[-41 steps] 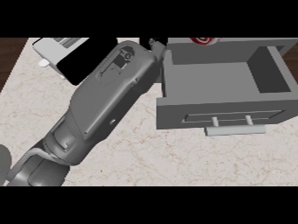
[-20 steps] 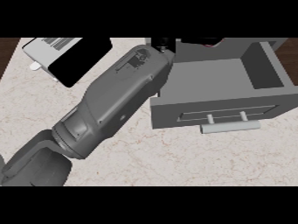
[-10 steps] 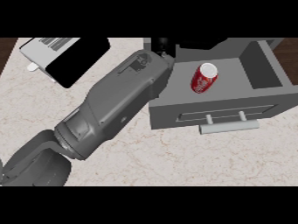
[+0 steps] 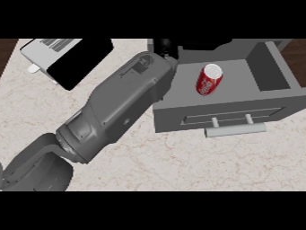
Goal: Pick up the can, place it into the drawer and close the drawer
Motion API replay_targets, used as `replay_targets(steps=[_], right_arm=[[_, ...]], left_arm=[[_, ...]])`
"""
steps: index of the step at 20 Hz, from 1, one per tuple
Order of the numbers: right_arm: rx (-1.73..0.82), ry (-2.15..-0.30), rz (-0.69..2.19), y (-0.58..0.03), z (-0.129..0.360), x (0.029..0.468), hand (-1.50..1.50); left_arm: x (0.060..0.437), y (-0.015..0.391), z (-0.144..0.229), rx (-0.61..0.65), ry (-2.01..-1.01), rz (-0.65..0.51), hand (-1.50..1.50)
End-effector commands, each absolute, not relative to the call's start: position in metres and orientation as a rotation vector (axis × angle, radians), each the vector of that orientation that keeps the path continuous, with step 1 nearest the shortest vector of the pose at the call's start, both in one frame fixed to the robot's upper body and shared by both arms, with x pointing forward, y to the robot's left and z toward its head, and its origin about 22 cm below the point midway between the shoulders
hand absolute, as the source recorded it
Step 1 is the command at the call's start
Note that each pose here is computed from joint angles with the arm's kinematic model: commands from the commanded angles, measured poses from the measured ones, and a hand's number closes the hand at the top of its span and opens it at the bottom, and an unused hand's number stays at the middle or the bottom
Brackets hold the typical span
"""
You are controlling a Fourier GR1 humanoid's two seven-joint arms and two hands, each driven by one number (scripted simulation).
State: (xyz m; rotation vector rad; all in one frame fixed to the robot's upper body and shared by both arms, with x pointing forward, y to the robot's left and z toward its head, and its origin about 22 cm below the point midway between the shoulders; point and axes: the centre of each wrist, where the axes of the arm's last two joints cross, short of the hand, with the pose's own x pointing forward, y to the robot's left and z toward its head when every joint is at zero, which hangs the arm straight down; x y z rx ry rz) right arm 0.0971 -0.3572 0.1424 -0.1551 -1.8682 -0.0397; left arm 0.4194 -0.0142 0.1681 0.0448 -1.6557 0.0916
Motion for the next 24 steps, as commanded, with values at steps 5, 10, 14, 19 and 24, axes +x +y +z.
replay_targets(steps=[5,10,14,19,24], right_arm=[[-0.319,-1.969,0.245,-0.347,0.156,0.104,-1.50],[-0.394,-2.022,0.357,-0.330,0.170,0.111,-1.50],[-0.495,-2.032,0.473,-0.307,0.181,0.126,-1.50],[-0.584,-2.001,0.588,-0.292,0.181,0.168,-1.50],[-0.655,-1.979,0.694,-0.265,0.159,0.202,-1.50]], left_arm=[[0.412,-0.022,0.175,-0.027,-1.707,0.111,-1.50],[0.421,-0.018,0.183,-0.024,-1.749,0.130,-1.50],[0.416,-0.026,0.191,-0.009,-1.791,0.136,-1.50],[0.412,-0.027,0.190,-0.049,-1.712,0.152,-1.50],[0.415,-0.023,0.185,-0.045,-1.690,0.162,-1.50]])
